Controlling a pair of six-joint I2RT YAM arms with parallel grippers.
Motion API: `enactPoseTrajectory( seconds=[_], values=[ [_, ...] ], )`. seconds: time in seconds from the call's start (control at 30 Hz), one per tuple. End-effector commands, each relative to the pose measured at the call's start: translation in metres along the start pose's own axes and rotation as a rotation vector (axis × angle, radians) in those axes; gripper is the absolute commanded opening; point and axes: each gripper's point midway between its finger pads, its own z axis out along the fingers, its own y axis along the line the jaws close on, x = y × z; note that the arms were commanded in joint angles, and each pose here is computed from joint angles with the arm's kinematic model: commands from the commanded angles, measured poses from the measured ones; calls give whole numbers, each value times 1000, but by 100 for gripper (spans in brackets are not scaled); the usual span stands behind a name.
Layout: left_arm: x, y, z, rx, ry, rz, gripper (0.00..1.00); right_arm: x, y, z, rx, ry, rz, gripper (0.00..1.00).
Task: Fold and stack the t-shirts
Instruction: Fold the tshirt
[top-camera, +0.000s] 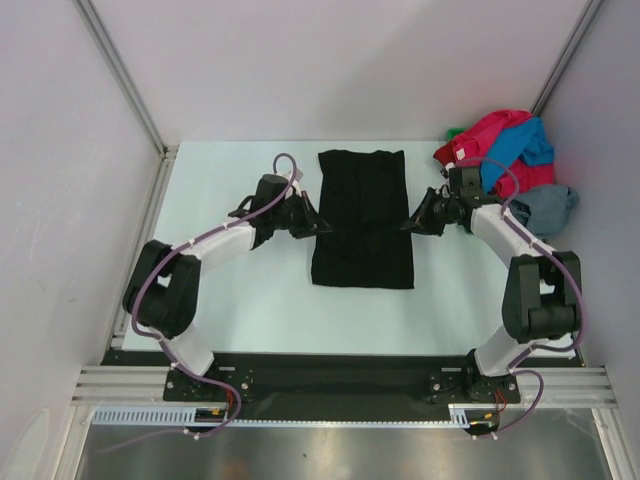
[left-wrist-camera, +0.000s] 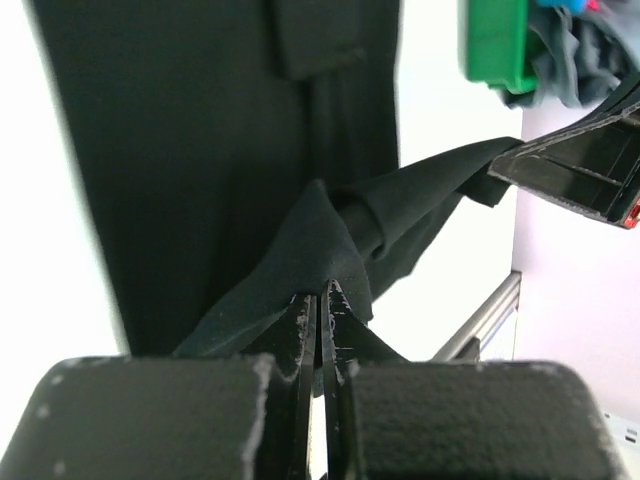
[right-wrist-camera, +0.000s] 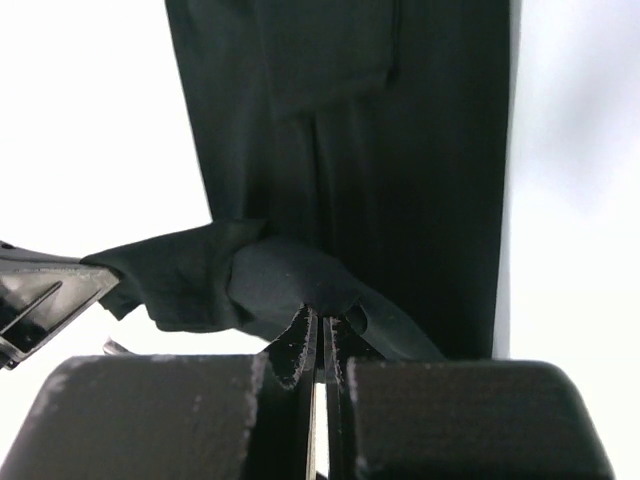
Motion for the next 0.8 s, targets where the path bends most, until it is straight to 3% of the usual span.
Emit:
enactPoseTrajectory(
  seconds=[0.0,0.77],
  values=[
    [-22,-4,0,33,-25,33,0,-28,11,9,-60,-32,-49,0],
    [-50,57,51,-38,48,-13,2,-40,-49,61,-13,39,22,0]
  ],
)
